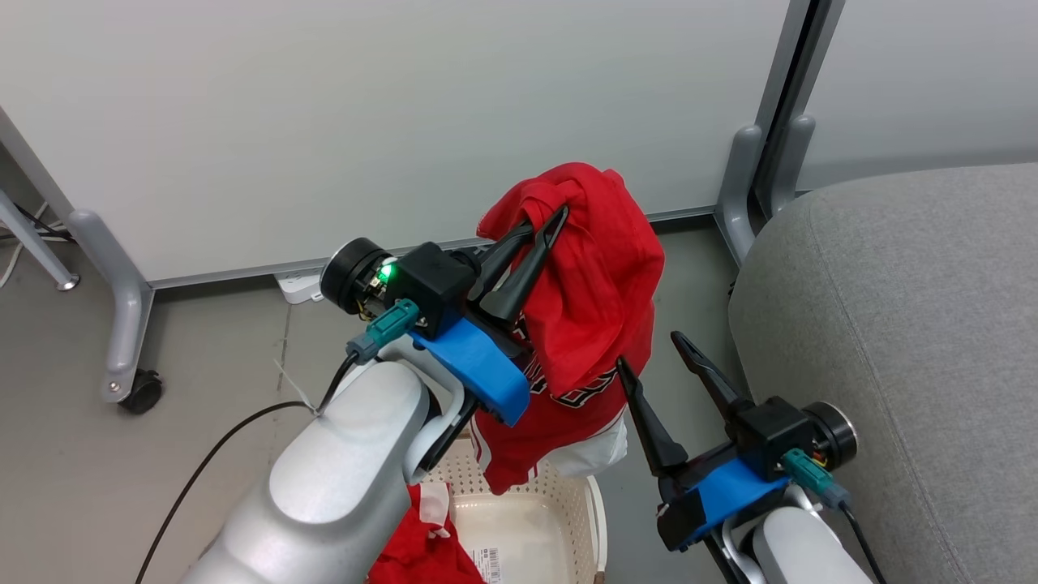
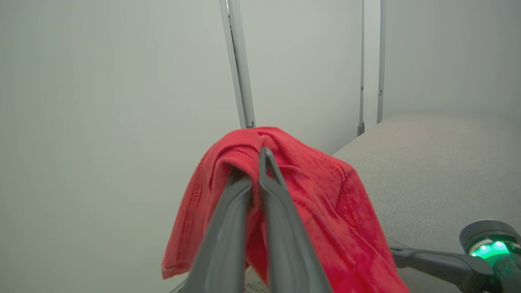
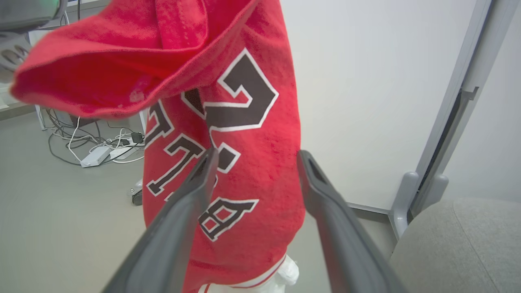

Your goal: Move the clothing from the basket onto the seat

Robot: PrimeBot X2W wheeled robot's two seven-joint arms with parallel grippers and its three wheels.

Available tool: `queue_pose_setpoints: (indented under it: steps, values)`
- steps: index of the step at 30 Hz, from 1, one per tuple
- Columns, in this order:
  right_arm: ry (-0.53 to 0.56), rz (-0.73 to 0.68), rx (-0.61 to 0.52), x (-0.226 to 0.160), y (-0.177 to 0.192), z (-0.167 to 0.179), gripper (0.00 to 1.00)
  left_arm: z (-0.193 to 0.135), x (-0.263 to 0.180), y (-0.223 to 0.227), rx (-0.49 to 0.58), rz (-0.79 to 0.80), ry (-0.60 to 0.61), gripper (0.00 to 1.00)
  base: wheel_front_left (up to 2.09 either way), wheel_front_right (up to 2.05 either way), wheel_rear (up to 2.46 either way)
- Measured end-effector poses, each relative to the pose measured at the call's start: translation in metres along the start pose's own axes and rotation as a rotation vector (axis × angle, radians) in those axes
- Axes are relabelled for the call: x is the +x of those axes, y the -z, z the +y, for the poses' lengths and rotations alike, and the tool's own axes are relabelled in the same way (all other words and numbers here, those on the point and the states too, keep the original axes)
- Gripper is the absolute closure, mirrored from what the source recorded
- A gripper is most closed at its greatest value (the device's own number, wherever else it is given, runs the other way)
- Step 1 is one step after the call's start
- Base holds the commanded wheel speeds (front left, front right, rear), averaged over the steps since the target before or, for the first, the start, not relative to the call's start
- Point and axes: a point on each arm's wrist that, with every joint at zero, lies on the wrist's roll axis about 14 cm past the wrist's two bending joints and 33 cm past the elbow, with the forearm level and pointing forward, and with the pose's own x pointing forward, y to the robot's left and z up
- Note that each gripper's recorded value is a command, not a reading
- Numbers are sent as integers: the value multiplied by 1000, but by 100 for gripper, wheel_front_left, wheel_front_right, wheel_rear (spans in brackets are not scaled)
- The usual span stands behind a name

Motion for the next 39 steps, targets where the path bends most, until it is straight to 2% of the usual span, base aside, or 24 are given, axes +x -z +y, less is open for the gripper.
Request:
queue_pose_setpoints:
  steps: [11,22,23,24,25,39]
  values:
    - [-102,27,-125,40,1,11,0,-2,6,2,-4,-6,20,100,0,0,0]
    - [-130,82,-212,65,12,6,0,-5,11,2,-10,-15,39,100,0,0,0]
    - [-130,84,-212,67,12,6,63,-4,11,2,-10,-14,39,100,0,0,0]
    - [-131,86,-212,68,13,5,85,-4,12,3,-11,-13,39,100,0,0,0]
    - [-134,85,-206,69,12,7,100,-4,12,4,-11,-11,39,100,0,0,0]
    - [-134,69,-154,71,6,9,100,-4,13,6,-14,-5,42,100,0,0,0]
